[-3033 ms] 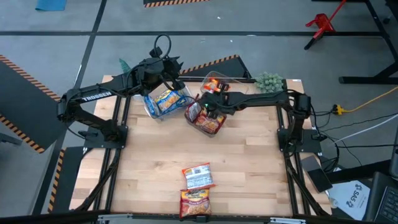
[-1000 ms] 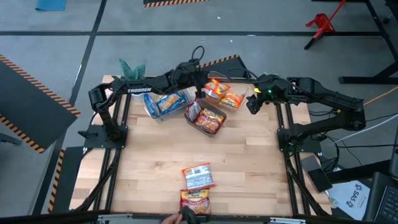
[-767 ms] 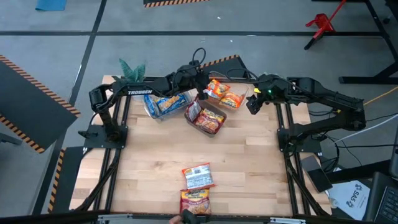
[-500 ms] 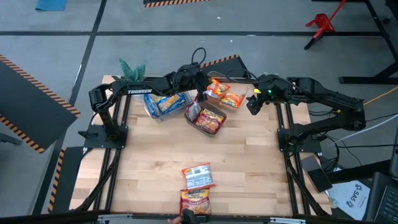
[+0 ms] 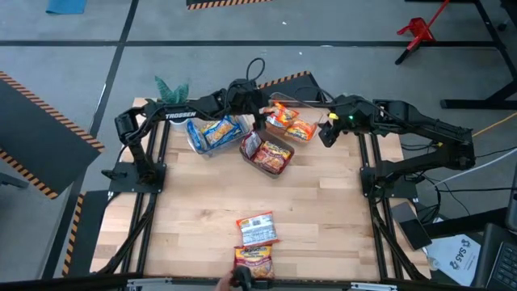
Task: Sort Maruchan noodles
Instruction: Stack the orange noodle pack on top of the orange noodle pack
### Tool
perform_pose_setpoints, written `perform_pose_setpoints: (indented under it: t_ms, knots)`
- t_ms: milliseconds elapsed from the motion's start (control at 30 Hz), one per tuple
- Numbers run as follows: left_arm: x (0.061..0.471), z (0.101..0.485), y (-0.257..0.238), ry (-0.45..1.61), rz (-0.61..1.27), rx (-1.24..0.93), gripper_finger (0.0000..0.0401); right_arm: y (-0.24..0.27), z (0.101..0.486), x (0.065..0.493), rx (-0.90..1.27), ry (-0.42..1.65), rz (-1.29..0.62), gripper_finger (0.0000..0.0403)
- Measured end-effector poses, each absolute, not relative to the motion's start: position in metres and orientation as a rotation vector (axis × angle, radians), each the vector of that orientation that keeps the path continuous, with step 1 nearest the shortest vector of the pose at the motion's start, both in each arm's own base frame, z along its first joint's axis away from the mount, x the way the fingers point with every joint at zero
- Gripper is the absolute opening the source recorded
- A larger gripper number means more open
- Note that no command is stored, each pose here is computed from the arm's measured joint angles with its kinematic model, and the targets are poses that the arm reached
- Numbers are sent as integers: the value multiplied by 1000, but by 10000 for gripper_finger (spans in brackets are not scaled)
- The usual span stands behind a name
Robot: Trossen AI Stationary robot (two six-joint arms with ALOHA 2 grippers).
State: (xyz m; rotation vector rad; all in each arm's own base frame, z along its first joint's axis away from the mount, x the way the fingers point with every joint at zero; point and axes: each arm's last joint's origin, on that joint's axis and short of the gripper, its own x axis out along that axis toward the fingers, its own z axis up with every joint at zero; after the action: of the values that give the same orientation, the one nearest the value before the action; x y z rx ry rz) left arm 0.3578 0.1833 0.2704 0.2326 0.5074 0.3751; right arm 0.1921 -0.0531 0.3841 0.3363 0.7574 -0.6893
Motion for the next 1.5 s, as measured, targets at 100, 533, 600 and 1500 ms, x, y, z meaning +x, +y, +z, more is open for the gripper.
perform_pose_setpoints:
  t_ms: [100,533,600,1500]
  knots:
    - [357,270,185,559,453,355,289,-54,384,192,345,748,-712,230]
    - [357,273,195,574,673,454,298,-55,385,192,353,728,-760,230]
    - [357,272,194,569,615,457,296,-55,385,192,352,728,-760,230]
    - [379,248,221,740,71,474,295,-55,385,191,367,716,-786,230]
